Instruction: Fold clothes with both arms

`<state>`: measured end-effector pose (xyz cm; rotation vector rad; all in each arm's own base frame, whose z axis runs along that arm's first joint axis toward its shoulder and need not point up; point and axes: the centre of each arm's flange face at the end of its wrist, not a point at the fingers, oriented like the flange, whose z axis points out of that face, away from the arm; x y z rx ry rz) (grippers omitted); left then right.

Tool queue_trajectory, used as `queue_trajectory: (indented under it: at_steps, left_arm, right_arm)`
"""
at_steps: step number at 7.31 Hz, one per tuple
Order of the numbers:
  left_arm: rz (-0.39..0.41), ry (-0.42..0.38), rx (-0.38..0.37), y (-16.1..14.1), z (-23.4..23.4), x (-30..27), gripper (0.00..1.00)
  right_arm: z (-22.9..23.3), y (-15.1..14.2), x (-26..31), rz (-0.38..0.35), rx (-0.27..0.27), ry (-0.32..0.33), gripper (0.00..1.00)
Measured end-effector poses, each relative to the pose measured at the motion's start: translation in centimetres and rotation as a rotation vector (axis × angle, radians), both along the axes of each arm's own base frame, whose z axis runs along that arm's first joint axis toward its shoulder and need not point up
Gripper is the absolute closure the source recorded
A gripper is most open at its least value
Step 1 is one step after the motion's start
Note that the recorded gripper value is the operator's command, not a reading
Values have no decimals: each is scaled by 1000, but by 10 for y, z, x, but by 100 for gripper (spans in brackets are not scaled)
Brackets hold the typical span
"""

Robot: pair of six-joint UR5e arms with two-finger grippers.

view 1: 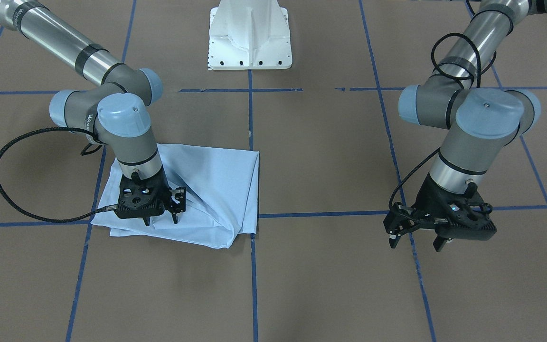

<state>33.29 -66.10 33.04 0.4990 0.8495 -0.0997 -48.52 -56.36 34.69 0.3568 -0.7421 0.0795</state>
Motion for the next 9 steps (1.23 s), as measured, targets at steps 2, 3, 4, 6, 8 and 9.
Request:
queue_trajectory:
  at_steps: [2,3,4,6,8,9]
  left_arm:
    - [-1,3,5,1,-3,-1,0]
    - [-1,6,8,2,-5,-1,0]
    - [-2,7,10,2,-7,-1,0]
    - [-1,9,11,2,-8,-2,0]
    - [-1,9,11,2,-8,-1,0]
    - [-1,8,11,2,-8,-1,0]
  right_arm:
    - [3,-3,2,-14,-1,4,59]
    - [5,-5,4,-20,-5,4,83]
    - [8,-7,7,-24,-7,7,100]
    - [17,-15,12,-30,-8,27,100]
    - [23,-21,13,-31,-11,40,100]
    - [21,-24,12,-31,-11,39,76]
